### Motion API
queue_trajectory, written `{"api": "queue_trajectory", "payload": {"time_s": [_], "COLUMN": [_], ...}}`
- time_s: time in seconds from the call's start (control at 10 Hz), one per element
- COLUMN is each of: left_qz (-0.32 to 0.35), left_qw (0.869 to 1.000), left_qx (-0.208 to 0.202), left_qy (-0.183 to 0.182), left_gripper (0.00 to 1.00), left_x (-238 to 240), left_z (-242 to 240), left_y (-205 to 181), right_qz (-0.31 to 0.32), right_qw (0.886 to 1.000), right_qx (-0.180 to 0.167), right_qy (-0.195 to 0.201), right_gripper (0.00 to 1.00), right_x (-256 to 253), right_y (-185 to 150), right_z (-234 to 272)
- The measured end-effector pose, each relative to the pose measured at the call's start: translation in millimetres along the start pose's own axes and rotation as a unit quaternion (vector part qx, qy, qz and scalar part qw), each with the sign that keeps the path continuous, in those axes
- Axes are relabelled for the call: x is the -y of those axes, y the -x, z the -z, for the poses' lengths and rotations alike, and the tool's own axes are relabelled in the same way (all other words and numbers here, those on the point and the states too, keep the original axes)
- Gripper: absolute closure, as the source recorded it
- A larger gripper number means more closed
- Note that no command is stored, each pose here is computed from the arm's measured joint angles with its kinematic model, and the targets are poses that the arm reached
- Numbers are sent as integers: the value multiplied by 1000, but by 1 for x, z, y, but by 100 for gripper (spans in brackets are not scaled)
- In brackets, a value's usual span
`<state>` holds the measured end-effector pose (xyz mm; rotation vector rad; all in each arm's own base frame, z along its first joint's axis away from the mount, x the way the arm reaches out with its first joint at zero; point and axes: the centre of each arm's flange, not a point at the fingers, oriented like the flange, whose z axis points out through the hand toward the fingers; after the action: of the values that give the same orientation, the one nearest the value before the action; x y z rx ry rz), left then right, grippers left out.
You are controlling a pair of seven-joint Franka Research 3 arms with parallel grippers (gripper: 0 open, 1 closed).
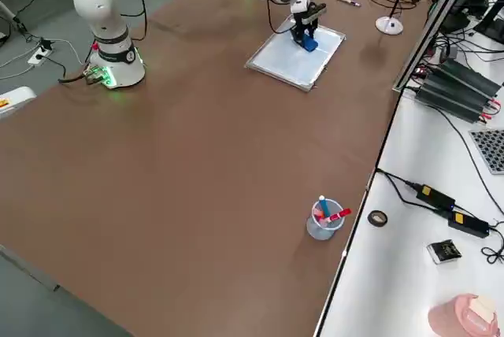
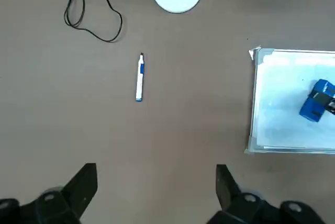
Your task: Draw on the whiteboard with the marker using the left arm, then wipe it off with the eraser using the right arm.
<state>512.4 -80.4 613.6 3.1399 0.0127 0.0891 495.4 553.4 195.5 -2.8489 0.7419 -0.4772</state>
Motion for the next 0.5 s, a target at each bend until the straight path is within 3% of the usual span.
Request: {"api": "queue_trajectory", "payload": {"time_s": [0.5], "left_qz": [0], "left_qw": [1000], "left_qx": [-1], "left_qy": [0], "left_gripper": [0], "left_x": [0], "left_z": [1], "left_y": [0], "right_qz": [-11], "right_qw": [1000], "right_qx": [-4], "right_qy": [16], "right_gripper": [44], "right_x": [4], "right_y": [-4], "right_z": [3]}}
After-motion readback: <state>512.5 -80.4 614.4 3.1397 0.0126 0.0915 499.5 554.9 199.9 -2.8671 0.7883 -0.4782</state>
